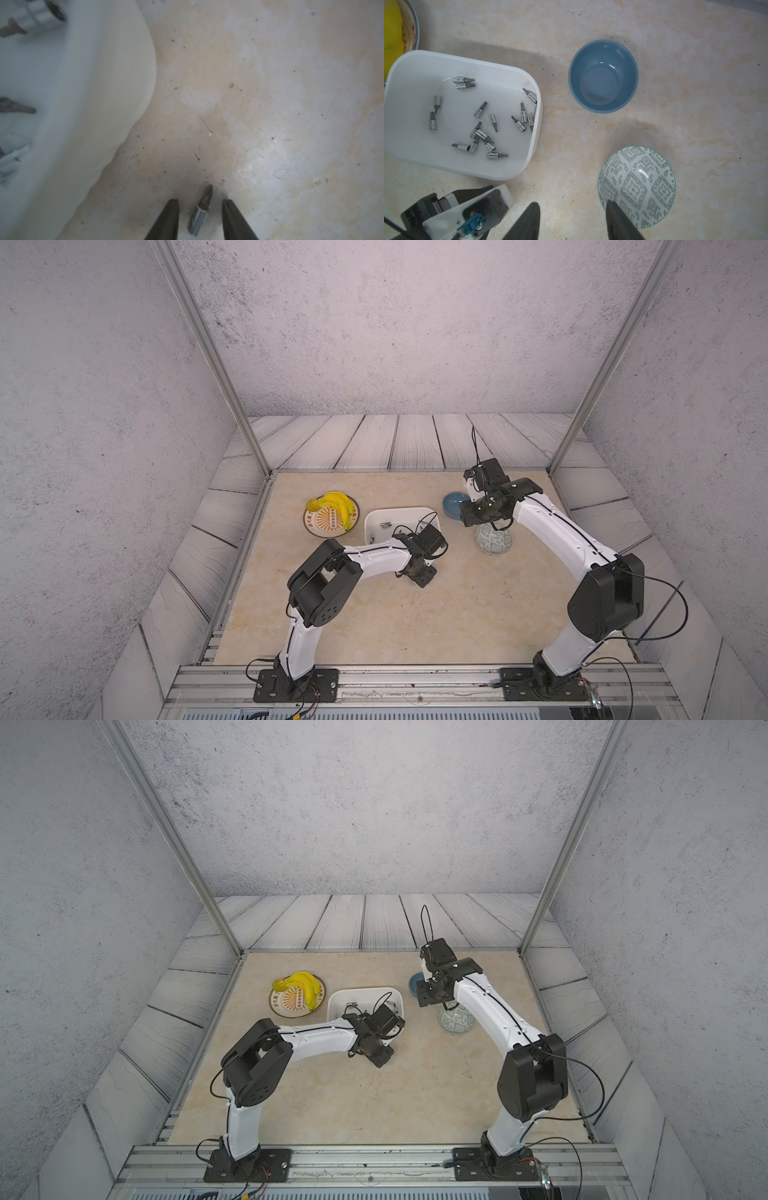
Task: Put the bit on the desktop into the storage box
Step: Pick up the screwdriver bit from the center of the board, then place the screwdriver bit in the storage box.
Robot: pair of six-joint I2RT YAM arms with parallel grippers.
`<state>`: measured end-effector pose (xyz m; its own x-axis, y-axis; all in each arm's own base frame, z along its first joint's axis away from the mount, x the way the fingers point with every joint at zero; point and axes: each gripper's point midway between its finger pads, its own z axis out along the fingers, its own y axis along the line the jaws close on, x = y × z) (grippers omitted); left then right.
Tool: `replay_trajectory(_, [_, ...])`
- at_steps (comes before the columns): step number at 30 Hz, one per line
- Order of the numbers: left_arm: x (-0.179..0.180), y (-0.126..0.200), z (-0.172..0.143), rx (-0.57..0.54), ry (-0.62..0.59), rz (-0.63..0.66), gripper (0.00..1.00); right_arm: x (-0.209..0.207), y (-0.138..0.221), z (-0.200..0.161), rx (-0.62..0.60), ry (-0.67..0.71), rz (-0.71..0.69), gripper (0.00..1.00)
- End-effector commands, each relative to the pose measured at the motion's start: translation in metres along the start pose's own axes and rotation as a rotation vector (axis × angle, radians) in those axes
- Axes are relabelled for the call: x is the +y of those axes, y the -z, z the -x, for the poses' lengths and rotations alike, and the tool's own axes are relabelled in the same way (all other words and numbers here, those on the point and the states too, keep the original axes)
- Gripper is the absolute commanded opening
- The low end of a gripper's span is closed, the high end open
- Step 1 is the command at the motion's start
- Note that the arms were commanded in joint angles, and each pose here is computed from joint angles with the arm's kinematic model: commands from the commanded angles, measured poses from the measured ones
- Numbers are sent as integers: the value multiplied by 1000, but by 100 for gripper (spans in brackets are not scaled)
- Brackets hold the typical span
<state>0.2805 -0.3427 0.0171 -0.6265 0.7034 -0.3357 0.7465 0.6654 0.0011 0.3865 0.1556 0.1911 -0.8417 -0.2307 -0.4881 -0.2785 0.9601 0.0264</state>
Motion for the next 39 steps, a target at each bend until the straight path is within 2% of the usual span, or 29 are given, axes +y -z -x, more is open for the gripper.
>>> replay_trajectory(1, [-1, -6, -6, 36, -1, -14, 32, -2, 20, 3, -39, -1, 8, 56])
replay_trajectory(13, [-3, -7, -20, 70, 11, -20, 0, 0, 24, 2, -47, -4, 17, 56])
replay_trajectory(18, [-4, 11, -17, 40, 26, -21, 0, 1, 24, -2, -44, -13, 27, 56])
replay_trajectory(24, [1, 61, 4, -46, 48, -5, 0, -2, 19, -14, -30, -43, 15, 56])
replay_trajectory(32, [34, 126, 41, -160, 77, 30, 0, 1, 18, -28, -37, -77, 45, 56])
replay_trajectory(36, [61, 137, 57, -215, 109, 49, 0, 3, 21, -30, -42, -81, 58, 56])
replay_trajectory(39, [83, 127, 65, -224, 152, 31, 0, 3, 24, -32, -40, -85, 66, 56])
